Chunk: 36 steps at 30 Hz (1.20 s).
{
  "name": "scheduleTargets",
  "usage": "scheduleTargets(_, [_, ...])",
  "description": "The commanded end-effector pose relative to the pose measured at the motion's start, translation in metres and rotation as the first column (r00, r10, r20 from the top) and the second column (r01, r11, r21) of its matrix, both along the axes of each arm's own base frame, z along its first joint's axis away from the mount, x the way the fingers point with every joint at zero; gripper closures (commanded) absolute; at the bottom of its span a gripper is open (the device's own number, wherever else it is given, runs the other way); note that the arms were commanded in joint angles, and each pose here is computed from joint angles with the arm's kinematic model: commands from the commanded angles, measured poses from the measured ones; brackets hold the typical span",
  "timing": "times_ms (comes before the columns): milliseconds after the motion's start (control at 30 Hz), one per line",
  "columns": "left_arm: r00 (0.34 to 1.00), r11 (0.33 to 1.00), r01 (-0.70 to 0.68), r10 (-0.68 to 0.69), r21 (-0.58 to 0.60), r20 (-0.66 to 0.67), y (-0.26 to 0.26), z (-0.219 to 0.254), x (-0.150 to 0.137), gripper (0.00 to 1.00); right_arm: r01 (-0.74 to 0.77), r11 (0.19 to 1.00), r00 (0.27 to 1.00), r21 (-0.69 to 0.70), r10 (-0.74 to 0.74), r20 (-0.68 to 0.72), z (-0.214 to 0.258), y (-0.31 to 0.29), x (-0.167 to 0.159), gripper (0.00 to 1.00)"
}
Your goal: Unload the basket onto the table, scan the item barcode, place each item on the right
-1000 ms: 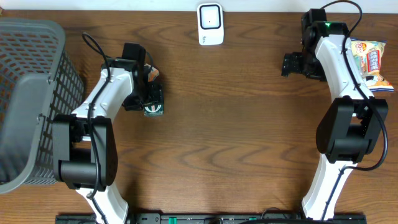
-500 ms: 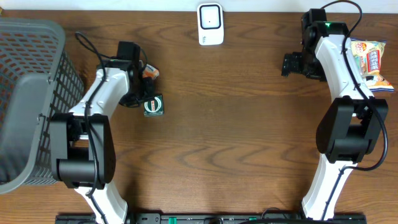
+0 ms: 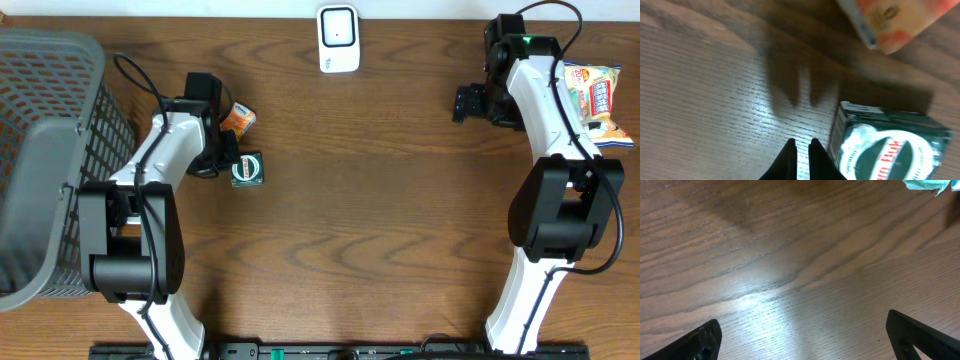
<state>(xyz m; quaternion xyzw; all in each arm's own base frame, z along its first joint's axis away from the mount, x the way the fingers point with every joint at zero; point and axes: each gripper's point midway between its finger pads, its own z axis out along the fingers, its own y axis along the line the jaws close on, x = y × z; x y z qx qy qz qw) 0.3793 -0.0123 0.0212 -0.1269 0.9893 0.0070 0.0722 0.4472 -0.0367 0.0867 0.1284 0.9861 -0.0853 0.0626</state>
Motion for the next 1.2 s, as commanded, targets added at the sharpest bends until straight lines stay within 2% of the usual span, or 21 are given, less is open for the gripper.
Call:
scheduleTargets(0, [1.000,1.000,-0.009,0.009,0.024,-0.024,0.004,-0.014,-0.008,0.90,-0.004,1.000,1.000,-0.012,0.004,0.008,0.004,0.001,-0.001,0.01])
scheduleTargets(100, [1.000,1.000,-0.022,0.022,-0.013,-0.015,-0.002,-0.017,-0.007,0.91,-0.003,1.000,1.000,-0.012,0.003,0.008,0.004,0.001,-0.001,0.01])
scheduleTargets(333, [0.999,0.966,0.034,-0.030,-0.255,0.017,-0.050,-0.012,0.000,0.92,-0.003,1.000,1.000,-0.012,0.003,0.008,0.004,0.001,-0.001,0.01])
scheduleTargets(500, [0.999,0.953,0.035,-0.038,-0.301,-0.004,-0.089,-0.010,-0.007,0.92,-0.004,1.000,1.000,-0.012,0.004,0.008,0.004,0.001,-0.001,0.01])
scheduleTargets(600, [0.999,0.947,0.035,-0.039,-0.320,-0.009,-0.122,-0.009,-0.012,0.92,-0.003,1.000,1.000,-0.012,0.003,0.008,0.004,0.001,-0.001,0.01])
scheduleTargets(733, [0.986,0.900,0.166,-0.164,-0.403,0.040,-0.190,-0.001,-0.024,0.92,-0.003,1.000,1.000,-0.012,0.003,0.008,0.004,0.001,-0.001,0.01])
scheduleTargets(867, [0.966,0.873,0.257,-0.236,-0.415,0.104,-0.232,0.015,-0.028,0.92,-0.003,1.000,1.000,-0.012,0.003,0.008,0.004,0.001,-0.001,0.01])
scheduleTargets(1000, [0.958,0.866,0.280,-0.226,-0.414,0.174,-0.233,0.057,-0.014,0.92,-0.003,1.000,1.000,-0.012,0.003,0.008,0.004,0.001,-0.001,0.01])
scheduleTargets(1067, [0.957,0.897,0.268,-0.205,-0.352,0.206,-0.213,0.076,-0.005,0.92,-0.003,1.000,1.000,-0.012,0.003,0.008,0.004,0.001,-0.001,0.01])
scheduleTargets(1167, [0.956,0.966,0.199,-0.154,-0.164,0.249,-0.159,0.099,0.005,0.91,-0.003,1.000,1.000,-0.012,0.003,0.008,0.004,0.001,-0.001,0.01])
